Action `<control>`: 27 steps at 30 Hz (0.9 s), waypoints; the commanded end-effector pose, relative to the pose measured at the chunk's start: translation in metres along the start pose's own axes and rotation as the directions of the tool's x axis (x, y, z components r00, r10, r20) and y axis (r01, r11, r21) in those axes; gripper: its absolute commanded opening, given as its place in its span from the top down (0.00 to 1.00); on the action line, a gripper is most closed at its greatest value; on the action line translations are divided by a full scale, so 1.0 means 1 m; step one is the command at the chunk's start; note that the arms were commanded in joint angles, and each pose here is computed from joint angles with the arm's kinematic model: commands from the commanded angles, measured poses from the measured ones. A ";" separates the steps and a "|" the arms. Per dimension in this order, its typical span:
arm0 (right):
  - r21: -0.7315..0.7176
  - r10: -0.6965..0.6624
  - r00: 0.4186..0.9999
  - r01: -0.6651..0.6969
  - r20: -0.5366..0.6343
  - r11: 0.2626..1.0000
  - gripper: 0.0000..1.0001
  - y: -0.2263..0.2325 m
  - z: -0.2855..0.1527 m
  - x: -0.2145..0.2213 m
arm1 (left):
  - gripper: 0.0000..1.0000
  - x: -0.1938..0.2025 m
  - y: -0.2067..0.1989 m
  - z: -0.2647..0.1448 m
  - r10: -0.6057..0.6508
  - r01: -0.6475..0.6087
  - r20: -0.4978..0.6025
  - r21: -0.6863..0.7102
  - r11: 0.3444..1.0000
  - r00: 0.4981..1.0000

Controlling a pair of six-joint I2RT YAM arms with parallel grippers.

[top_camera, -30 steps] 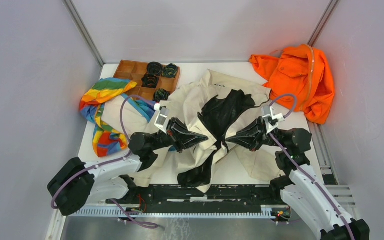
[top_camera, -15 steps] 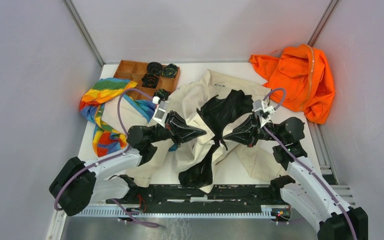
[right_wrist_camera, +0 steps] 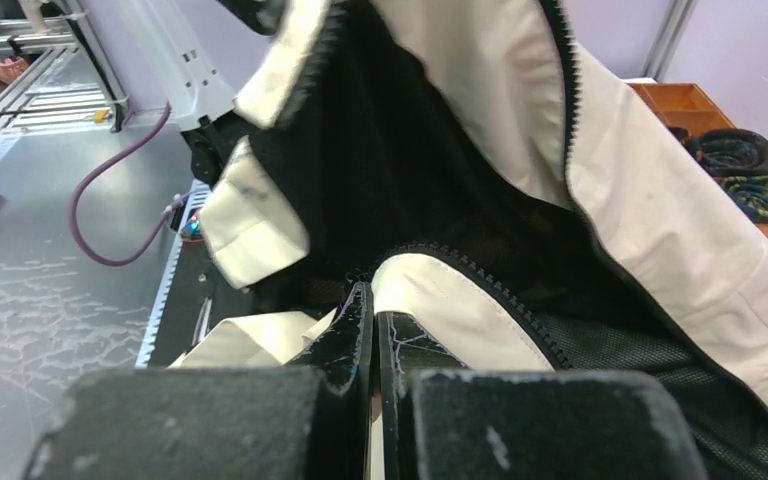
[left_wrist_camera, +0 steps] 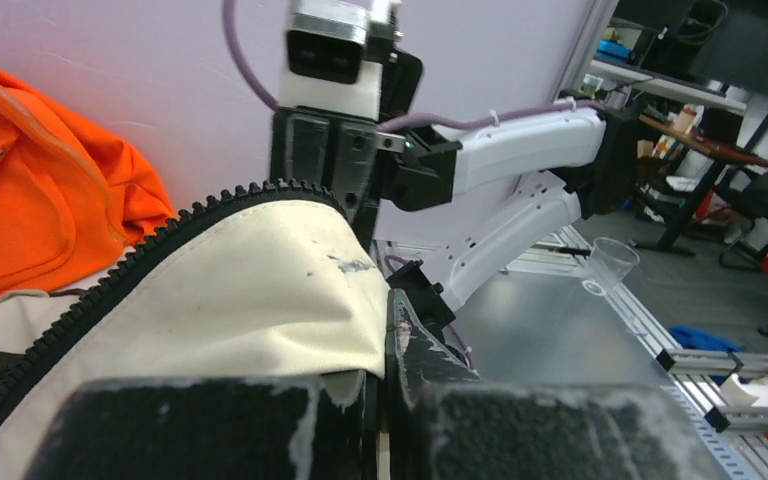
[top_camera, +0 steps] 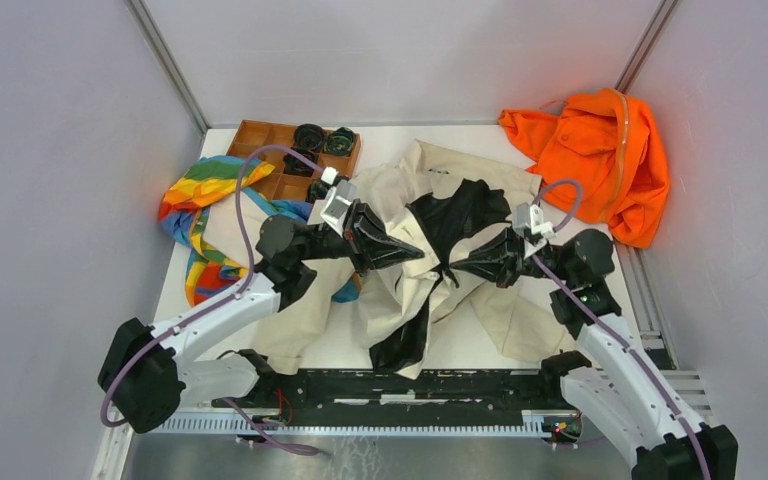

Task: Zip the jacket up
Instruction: Insert the zipper into the jacket.

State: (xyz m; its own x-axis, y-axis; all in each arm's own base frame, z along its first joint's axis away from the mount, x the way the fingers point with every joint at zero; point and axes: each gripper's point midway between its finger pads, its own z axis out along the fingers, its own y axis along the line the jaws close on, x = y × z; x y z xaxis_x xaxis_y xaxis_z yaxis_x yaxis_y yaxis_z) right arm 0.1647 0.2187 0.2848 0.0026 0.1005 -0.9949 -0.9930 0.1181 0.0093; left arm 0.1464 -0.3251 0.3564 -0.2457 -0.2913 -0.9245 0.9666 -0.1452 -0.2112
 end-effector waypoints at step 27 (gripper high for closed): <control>0.216 0.127 0.985 -0.099 -0.118 0.971 1.00 -0.076 -0.028 0.020 | 0.98 0.003 0.033 0.003 -0.063 0.061 0.060 0.042 0.997 0.996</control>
State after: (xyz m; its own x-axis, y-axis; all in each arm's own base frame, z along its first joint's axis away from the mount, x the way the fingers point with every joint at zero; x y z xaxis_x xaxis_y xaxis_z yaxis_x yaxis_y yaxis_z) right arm 0.2328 0.1841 0.2549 -0.1953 0.0098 -0.9807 -0.9224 0.3378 0.1871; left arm 0.1816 -0.3387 0.3163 -0.3321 -0.2399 -0.9122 0.9403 -0.1607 -0.3001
